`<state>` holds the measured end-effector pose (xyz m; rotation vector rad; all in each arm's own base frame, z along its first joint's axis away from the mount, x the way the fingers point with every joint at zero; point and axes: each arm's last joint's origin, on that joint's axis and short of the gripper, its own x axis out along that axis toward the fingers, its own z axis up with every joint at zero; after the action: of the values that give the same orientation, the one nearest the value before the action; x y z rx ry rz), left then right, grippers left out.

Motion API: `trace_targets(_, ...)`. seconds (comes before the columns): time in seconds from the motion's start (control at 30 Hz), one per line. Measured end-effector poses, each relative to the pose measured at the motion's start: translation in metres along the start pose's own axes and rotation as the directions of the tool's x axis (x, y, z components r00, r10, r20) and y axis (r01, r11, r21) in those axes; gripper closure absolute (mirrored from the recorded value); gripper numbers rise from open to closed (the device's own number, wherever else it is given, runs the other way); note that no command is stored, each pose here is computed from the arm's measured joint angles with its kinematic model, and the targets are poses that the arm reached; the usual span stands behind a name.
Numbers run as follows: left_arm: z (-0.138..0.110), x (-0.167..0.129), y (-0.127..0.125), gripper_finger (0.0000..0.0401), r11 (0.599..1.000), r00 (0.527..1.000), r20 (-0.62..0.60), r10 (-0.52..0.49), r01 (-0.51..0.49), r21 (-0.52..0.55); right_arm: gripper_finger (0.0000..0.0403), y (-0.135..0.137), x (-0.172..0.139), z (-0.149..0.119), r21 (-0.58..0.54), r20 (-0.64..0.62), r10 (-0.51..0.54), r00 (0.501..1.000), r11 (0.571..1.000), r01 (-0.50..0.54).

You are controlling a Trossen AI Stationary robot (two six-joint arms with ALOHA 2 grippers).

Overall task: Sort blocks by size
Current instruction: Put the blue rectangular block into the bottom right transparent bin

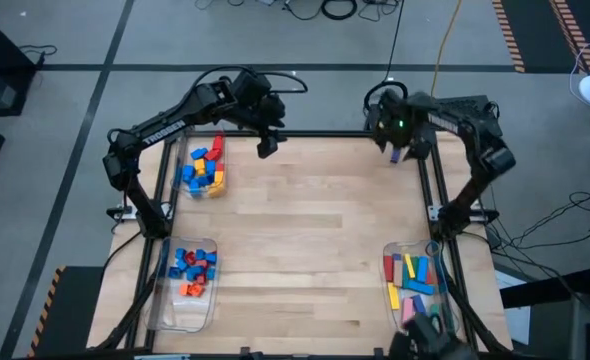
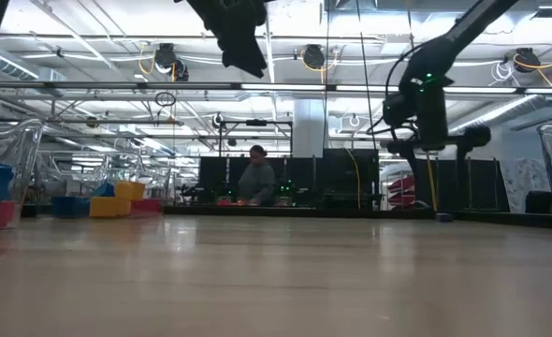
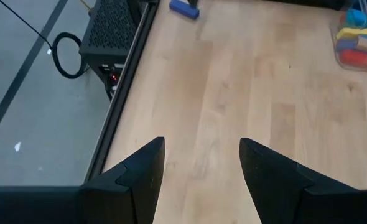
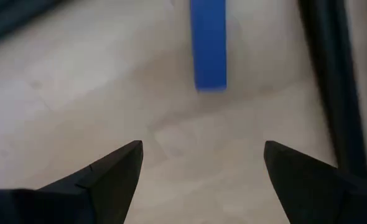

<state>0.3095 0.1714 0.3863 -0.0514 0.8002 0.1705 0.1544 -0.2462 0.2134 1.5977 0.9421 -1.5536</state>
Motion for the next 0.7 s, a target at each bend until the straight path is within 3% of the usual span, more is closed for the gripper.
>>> trace_targets(0.17, 0.001, 0.000, 0.001, 0.0193, 1.000, 1.000, 0.009, 0.004, -0.004, 0.002, 0.0083, 0.018, -0.010, 0.041, -0.086, -0.047, -0.091, 0.995, 0.993, 0.087)
trace_targets(0.4, -0.001, 0.000, 0.002, 0.0193, 1.000, 1.000, 0.000, 0.005, -0.005, -0.006, 0.0083, 0.025, 0.017, 0.079, -0.193, -0.227, -0.263, 0.938, 0.956, 0.221)
trace_targets(0.7, 0.002, -0.001, 0.004, 0.0193, 1.000, 0.999, 0.028, 0.018, -0.018, -0.001, 0.0083, 0.022, 0.020, 0.096, -0.201, -0.314, -0.185, 0.931, 0.972, 0.125)
